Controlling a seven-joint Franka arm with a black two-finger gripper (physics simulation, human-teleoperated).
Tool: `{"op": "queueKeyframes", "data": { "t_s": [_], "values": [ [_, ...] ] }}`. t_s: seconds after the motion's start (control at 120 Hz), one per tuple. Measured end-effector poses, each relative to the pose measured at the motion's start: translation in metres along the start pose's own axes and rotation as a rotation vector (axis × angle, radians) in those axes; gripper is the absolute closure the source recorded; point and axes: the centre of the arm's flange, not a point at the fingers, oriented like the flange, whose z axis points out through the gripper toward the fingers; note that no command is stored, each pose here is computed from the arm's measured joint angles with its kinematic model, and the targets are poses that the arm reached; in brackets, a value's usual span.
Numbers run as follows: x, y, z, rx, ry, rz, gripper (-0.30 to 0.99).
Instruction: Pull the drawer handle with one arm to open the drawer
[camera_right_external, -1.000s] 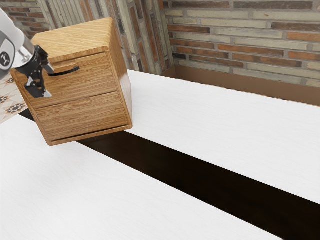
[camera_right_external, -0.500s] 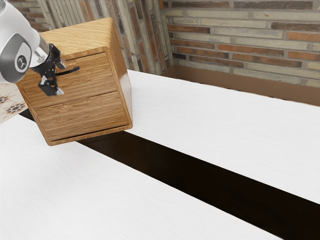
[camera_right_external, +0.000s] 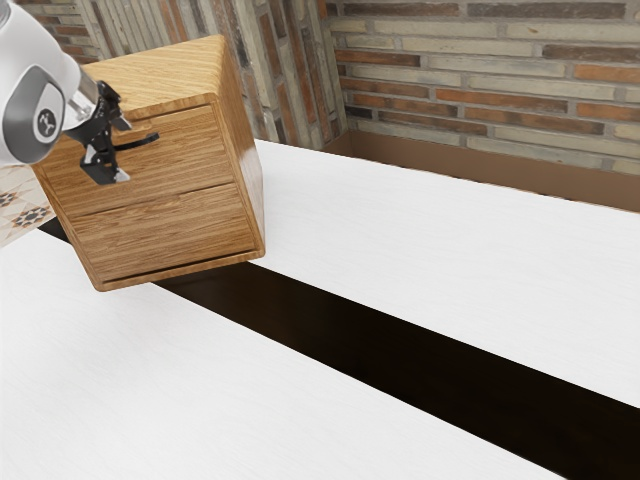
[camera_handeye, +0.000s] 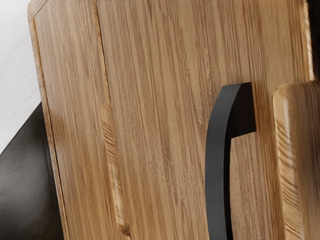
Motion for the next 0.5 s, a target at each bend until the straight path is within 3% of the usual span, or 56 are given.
{"op": "queueKeyframes", "data": {
  "t_s": [0.333,0.5],
  "values": [
    [-0.001,0.001,0.011,-0.006,0.002,0.002,0.01],
    [0.001,0.002,0.011,-0.01,0.0,-0.003,0.27]
  ]
}}
